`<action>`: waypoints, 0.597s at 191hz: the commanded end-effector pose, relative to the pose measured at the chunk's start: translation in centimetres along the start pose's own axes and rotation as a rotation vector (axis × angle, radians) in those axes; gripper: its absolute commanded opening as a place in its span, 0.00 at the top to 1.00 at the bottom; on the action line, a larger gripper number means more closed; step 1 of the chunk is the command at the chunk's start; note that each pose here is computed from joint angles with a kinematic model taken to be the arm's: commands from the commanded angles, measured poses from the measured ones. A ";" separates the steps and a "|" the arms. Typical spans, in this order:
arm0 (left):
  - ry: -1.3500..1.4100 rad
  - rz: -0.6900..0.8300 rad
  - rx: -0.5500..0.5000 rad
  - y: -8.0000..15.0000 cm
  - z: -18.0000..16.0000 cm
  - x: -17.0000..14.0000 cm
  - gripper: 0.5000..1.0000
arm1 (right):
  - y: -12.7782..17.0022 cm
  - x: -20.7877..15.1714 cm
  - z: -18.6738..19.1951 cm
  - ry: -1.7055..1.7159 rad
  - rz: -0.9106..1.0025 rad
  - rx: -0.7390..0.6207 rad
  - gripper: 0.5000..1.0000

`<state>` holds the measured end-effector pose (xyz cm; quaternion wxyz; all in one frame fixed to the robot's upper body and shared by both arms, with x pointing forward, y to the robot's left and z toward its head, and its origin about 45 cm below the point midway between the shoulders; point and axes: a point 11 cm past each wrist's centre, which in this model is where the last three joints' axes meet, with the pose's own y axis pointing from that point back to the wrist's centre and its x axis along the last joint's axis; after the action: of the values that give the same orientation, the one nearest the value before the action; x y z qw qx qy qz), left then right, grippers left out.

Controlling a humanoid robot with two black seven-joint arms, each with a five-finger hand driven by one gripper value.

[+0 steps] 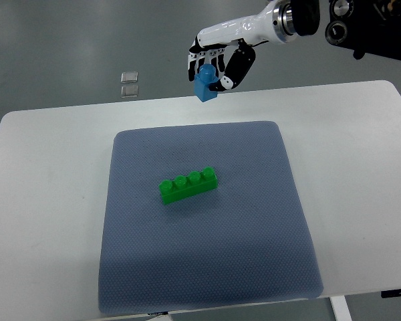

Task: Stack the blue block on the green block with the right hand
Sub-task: 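Lift the blue block up and away from the mat, then carry the blue block over the green block and lower it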

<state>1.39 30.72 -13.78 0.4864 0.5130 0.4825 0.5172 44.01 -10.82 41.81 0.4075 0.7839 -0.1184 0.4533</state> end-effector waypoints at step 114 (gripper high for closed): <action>-0.003 -0.024 -0.001 0.0 0.0 -0.8 0.00 | -7.3 -8.5 -1.0 -0.049 -0.099 -0.036 0.92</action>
<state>1.44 30.28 -13.78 0.4907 0.5098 0.4853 0.5136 42.93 -7.38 32.38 0.4414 0.7903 -0.0964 0.4139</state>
